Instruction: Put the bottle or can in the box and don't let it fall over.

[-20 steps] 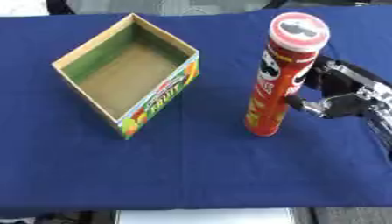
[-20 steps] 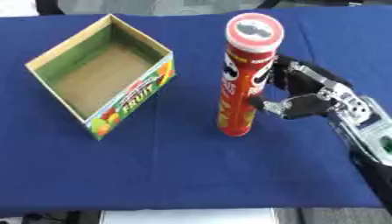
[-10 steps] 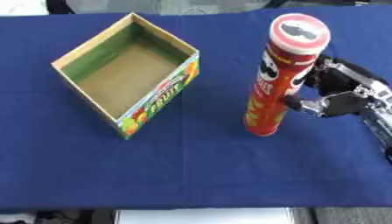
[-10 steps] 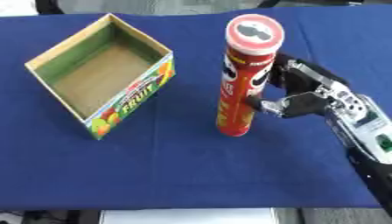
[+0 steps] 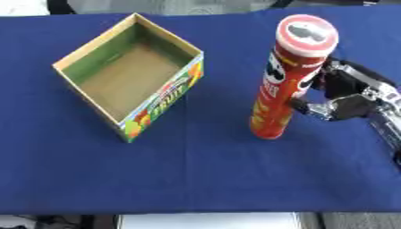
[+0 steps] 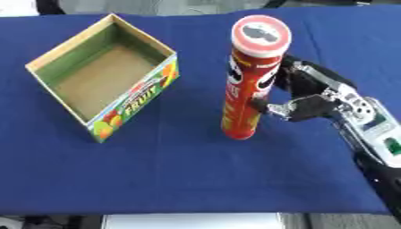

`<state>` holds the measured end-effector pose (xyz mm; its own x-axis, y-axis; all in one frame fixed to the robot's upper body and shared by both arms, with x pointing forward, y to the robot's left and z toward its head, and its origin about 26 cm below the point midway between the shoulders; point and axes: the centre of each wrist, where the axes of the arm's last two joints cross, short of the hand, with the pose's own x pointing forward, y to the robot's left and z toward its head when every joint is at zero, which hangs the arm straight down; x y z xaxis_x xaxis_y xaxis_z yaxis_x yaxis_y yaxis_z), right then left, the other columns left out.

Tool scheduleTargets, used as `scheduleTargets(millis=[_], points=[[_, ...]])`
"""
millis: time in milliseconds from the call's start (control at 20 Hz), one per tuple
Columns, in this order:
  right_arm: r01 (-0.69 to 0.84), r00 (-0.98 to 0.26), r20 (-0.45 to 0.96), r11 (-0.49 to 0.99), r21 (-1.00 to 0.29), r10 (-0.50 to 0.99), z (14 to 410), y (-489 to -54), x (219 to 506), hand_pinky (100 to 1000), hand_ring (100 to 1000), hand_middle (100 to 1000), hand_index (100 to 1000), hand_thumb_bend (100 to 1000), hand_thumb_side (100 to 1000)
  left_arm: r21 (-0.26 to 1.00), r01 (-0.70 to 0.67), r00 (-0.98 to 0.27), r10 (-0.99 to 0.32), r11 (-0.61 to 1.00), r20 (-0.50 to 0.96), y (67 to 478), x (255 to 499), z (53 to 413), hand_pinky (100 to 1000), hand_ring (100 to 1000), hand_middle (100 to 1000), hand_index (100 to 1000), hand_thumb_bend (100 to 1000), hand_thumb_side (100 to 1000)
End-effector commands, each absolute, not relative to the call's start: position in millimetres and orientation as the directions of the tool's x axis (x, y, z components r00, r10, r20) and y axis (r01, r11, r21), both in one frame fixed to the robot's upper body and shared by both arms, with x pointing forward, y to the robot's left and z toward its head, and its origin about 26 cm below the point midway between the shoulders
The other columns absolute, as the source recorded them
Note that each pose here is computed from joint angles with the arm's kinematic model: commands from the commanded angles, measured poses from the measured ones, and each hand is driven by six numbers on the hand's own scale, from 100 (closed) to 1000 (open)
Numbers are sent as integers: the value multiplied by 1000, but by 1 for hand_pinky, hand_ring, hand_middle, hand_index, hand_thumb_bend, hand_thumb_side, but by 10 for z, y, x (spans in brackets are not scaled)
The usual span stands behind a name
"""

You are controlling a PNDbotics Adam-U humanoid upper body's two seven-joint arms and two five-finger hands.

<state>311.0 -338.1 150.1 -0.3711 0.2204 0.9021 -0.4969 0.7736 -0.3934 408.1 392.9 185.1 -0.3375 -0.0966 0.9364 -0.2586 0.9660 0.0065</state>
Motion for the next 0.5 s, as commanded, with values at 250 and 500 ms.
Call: scheduleTargets(millis=[250, 500], points=[[-503, -402, 892, 763, -406, 210, 1612, -3352, 3131, 938, 988, 1000, 973, 400, 100, 15, -259, -370, -114, 966, 922, 3970, 4079, 2011, 755, 929, 900, 914, 578, 988], [-504, -406, 891, 763, -404, 204, 1622, -3326, 3144, 936, 986, 1000, 971, 397, 100, 14, -258, -369, -112, 966, 923, 3965, 4081, 2008, 755, 930, 901, 914, 577, 989]])
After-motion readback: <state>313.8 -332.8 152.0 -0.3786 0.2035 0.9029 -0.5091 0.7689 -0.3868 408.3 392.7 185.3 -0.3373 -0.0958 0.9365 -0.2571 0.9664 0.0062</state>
